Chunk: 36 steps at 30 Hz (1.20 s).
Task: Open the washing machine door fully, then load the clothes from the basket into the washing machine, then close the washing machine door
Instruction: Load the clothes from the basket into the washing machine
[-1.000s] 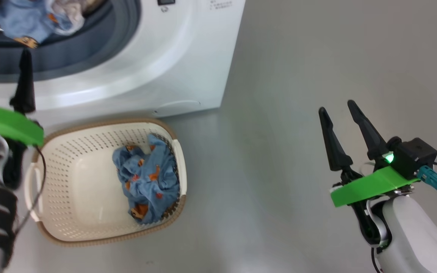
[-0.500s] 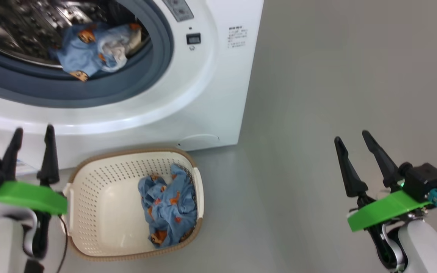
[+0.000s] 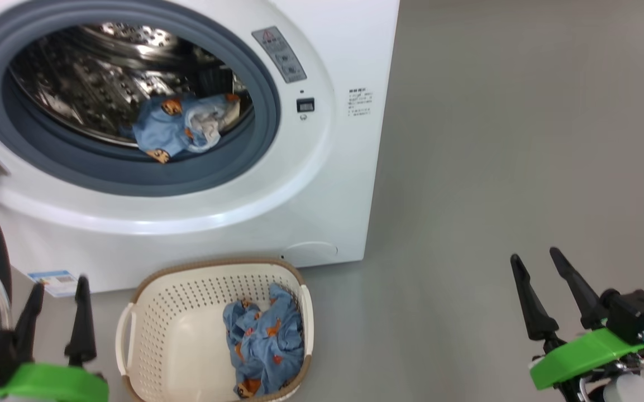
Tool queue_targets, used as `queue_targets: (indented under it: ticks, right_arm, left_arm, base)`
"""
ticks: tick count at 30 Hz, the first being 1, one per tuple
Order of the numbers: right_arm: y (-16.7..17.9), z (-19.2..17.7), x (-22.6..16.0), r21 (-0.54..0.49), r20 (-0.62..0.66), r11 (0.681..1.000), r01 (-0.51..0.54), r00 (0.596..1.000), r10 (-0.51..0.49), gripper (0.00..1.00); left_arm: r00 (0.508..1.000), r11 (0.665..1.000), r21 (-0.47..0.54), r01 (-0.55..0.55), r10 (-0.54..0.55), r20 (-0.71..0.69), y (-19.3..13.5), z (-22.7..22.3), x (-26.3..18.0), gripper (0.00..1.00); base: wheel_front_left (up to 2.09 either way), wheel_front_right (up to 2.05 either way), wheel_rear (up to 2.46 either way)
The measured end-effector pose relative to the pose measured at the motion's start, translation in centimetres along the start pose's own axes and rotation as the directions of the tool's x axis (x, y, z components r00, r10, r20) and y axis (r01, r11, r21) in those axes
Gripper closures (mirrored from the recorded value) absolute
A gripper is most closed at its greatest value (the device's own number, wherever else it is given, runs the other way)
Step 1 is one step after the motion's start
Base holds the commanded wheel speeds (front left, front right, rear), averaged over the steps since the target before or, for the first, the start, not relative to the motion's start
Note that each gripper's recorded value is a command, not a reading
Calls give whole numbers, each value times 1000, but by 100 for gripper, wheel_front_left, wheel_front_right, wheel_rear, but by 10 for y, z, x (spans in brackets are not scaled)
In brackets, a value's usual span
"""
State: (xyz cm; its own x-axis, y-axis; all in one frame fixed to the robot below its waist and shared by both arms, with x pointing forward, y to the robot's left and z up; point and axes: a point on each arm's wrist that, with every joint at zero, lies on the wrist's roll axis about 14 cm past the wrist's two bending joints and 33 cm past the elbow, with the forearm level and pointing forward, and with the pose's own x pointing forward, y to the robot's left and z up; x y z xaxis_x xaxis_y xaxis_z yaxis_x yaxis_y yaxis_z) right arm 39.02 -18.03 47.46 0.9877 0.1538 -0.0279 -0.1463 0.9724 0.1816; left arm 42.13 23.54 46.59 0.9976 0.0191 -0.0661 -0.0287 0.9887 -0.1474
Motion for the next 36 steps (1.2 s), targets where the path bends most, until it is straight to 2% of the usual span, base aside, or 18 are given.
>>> queue_targets:
  ticks: [4, 9, 29, 36]
  right_arm:
    - [-4, 5, -13, 23, 17, 1000, 19, 1000, -19, 0]
    - [-8, 13, -17, 18, 39, 999, 28, 999, -29, 0]
    - [-13, 8, -21, 21, 25, 999, 47, 999, -47, 0]
    - [-12, 2, -11, 29, 13, 998, 47, 999, -48, 0]
  left_arm:
    - [999, 1000, -7, -28, 28, 16, 8, 2, -26, 0]
    - [999, 1000, 0, -26, 26, 33, 7, 5, -38, 0]
    - [1000, 1000, -3, -10, 10, 14, 1, -2, -36, 0]
    - [997, 1000, -21, -5, 3, -76, -2, -33, -34, 0]
  base:
    - [0, 0, 0]
    - [0, 0, 0]
    - [0, 0, 0]
    - [0, 0, 0]
